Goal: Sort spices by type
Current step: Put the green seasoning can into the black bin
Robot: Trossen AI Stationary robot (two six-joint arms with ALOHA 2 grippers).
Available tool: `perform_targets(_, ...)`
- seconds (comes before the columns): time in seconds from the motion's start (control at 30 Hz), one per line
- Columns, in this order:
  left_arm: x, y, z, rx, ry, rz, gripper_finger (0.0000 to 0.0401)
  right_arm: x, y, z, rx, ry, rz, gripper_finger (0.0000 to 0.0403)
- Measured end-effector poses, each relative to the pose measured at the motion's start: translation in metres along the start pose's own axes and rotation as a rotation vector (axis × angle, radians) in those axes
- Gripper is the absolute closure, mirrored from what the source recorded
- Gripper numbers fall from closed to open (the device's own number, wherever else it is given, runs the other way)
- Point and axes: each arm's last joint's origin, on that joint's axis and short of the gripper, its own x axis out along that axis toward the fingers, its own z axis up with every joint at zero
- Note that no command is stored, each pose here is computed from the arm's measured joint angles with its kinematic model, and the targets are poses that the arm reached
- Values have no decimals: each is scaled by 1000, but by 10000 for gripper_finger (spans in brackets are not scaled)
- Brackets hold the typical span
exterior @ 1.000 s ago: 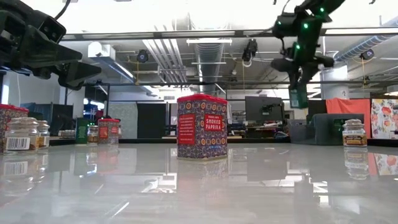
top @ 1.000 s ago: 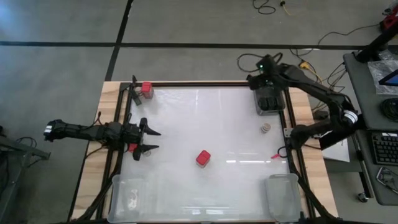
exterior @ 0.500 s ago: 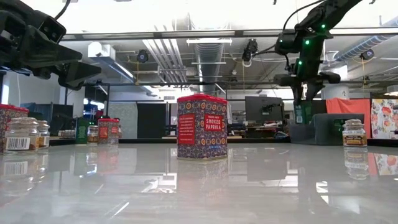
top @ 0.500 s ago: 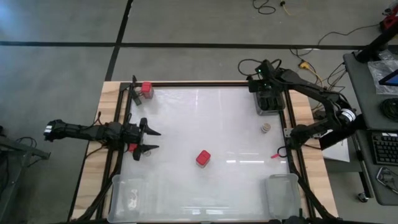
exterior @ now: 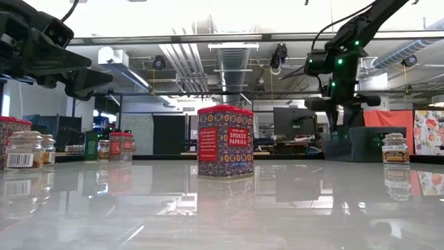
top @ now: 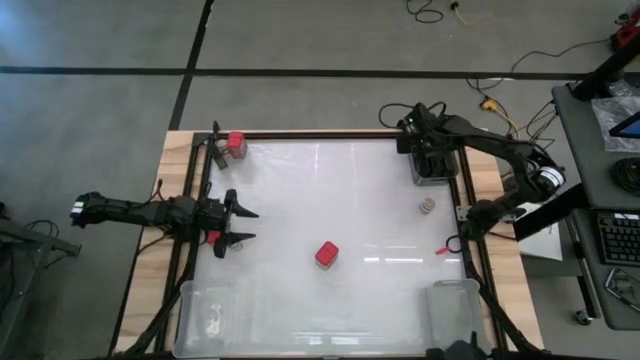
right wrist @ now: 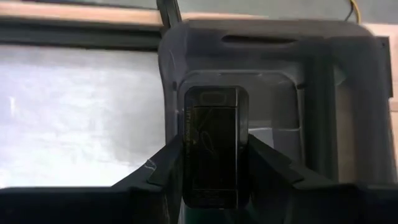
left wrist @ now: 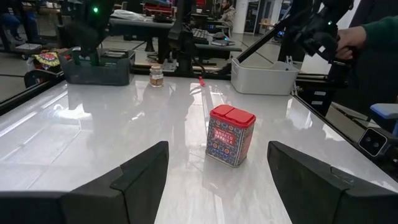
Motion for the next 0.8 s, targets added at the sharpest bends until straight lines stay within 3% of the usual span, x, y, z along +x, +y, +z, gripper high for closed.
perform_targets(0.8, 0, 0, 0, 0, 0, 0, 142, 7, 1, -3, 0, 17, 13, 255)
